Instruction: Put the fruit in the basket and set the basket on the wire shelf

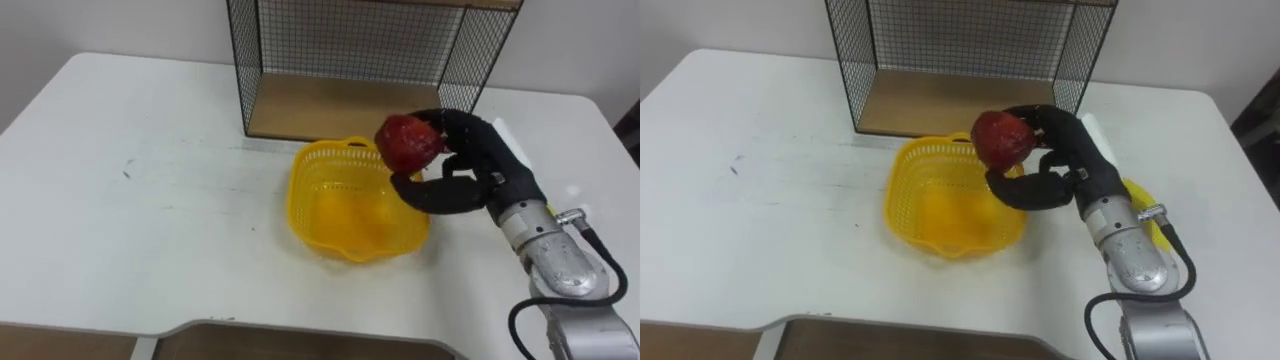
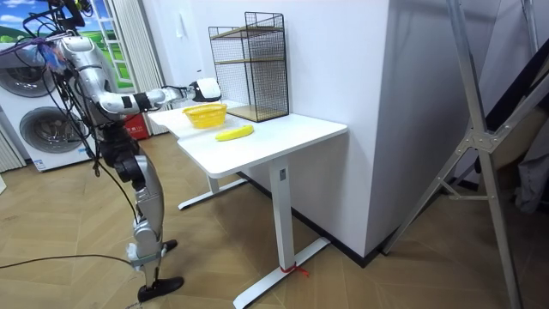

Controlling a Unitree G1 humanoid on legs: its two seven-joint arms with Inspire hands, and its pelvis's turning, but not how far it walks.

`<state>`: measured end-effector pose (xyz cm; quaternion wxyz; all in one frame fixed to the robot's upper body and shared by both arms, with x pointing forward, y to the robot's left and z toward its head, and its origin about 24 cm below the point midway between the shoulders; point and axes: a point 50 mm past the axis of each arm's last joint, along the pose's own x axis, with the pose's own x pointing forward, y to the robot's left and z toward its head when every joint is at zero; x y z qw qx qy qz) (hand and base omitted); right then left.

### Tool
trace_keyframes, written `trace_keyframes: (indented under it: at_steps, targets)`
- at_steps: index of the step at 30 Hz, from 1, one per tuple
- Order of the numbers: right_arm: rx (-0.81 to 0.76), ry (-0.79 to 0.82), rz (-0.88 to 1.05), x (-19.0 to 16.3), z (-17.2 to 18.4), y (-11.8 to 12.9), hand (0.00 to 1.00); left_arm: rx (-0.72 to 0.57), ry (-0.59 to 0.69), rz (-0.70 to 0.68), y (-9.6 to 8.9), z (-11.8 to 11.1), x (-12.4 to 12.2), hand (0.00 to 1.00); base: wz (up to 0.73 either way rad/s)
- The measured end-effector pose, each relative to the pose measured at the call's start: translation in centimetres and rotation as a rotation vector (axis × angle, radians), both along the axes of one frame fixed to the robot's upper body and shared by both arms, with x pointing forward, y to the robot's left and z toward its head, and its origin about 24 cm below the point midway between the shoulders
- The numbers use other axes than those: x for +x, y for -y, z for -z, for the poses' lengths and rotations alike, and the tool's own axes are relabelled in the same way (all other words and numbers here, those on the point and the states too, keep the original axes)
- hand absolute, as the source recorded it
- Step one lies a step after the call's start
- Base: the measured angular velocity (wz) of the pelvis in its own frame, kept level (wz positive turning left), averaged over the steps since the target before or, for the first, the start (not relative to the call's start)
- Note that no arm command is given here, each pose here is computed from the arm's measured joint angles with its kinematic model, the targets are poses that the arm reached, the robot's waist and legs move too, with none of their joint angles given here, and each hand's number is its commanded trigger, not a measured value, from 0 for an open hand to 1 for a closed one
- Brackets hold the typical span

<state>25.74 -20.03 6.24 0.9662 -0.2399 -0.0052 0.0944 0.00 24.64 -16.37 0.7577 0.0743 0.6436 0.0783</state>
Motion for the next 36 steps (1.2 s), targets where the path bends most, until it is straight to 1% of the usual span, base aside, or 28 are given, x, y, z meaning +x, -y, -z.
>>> trace_keyframes:
  at_steps: [3, 4, 5, 6, 11, 18, 36]
  targets:
    - [-0.082, -0.019, -0.035, 0.0, 0.3, -0.5, 1.0, -0.004, 0.01, 0.004, 0.0, 0.0, 0.5, 0.0, 0.04]
    - [-0.096, -0.025, -0.042, 0.0, 0.3, -0.6, 0.77, -0.004, 0.011, 0.005, 0.0, 0.0, 0.5, 0.0, 0.0]
    - [-0.113, -0.036, -0.046, 0.0, 0.5, -0.6, 0.42, -0.004, 0.013, 0.005, 0.0, 0.0, 0.6, 0.0, 0.0]
    - [-0.133, -0.041, -0.044, 0.0, 0.6, -0.6, 0.0, -0.005, 0.014, 0.006, 0.0, 0.0, 0.6, 0.0, 0.0]
    - [-0.175, -0.062, -0.041, 0.0, 0.8, -0.5, 0.0, 0.0, 0.016, 0.007, -0.2, -0.1, 0.8, 0.0, 0.0]
    - [-0.182, -0.105, -0.045, -0.1, 1.4, -0.9, 0.0, 0.004, 0.014, 0.007, -0.3, -0.1, 0.8, 0.0, 0.0]
    - [-0.195, -0.111, -0.046, -0.1, 1.6, -0.9, 0.0, 0.006, 0.025, 0.008, -0.3, -0.2, 1.0, 0.0, 0.0]
